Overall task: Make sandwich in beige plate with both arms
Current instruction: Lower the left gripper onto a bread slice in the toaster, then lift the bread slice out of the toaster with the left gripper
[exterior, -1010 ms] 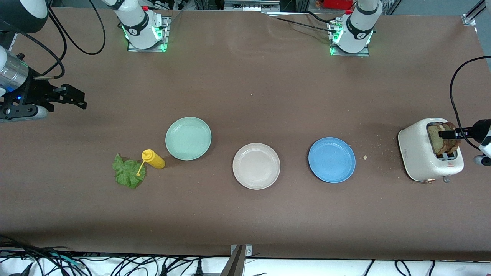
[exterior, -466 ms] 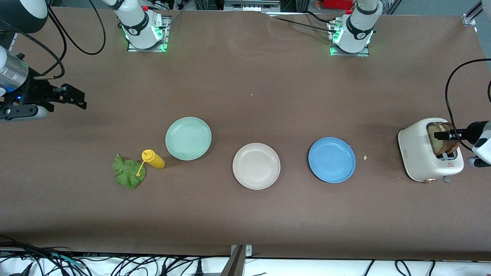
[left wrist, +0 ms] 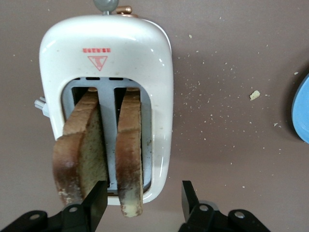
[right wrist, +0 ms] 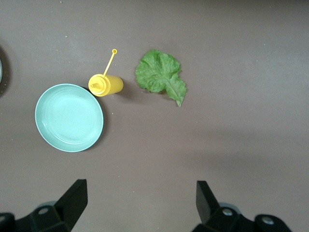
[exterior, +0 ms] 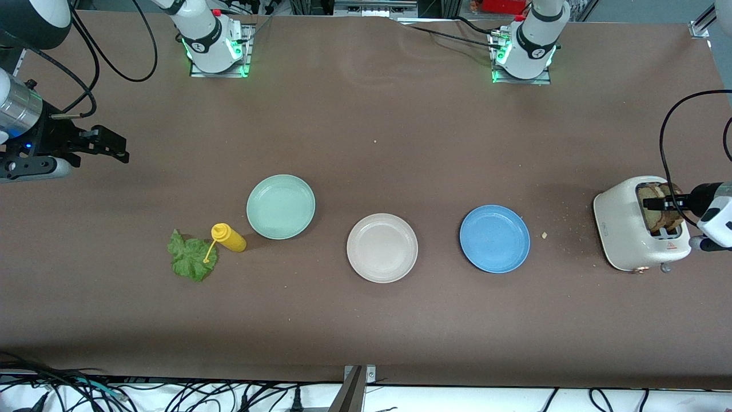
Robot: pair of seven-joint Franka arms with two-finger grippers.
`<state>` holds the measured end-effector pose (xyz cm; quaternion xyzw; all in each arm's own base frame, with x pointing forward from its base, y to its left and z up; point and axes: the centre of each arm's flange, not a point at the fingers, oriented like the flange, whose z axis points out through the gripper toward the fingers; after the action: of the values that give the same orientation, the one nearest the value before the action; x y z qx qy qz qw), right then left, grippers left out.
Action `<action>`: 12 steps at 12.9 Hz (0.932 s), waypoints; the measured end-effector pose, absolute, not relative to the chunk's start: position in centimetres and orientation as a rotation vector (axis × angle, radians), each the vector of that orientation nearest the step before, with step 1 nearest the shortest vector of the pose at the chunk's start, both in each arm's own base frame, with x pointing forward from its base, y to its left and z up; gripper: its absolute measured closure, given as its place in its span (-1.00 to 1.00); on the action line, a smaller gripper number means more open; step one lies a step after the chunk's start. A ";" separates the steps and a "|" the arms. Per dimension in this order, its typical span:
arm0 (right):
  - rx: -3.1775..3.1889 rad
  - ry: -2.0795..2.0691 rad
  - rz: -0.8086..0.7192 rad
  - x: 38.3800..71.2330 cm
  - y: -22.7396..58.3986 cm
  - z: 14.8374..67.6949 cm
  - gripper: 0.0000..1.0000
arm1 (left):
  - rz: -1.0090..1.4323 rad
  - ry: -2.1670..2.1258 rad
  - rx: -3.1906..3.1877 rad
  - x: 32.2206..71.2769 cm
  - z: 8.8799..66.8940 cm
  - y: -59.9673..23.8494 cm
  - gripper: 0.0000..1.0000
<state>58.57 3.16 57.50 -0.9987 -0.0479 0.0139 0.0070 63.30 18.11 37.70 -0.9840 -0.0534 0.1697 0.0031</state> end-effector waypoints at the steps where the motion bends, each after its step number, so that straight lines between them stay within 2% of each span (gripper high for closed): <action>1: -3.124 -0.150 0.043 58.6 3.2 57.5 -1.00 | 0.540 -0.169 -3.083 63.2 37.5 18.2 -0.39; 4: -3.124 -0.150 0.043 58.6 3.2 57.5 -1.00 | 0.584 -0.168 -3.032 62.6 36.3 19.4 -0.25; 8: -3.124 -0.150 0.043 58.6 3.2 57.5 -1.00 | 0.601 -0.157 -3.008 62.5 35.8 19.6 0.75; 12: -3.124 -0.150 0.043 58.6 3.2 57.5 -1.00 | 0.517 -0.148 -3.013 63.3 38.6 19.2 0.76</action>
<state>58.57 3.15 57.50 -0.9987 -0.0479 0.0138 0.0070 63.33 19.24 38.64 -0.9836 -0.0482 0.1688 0.0405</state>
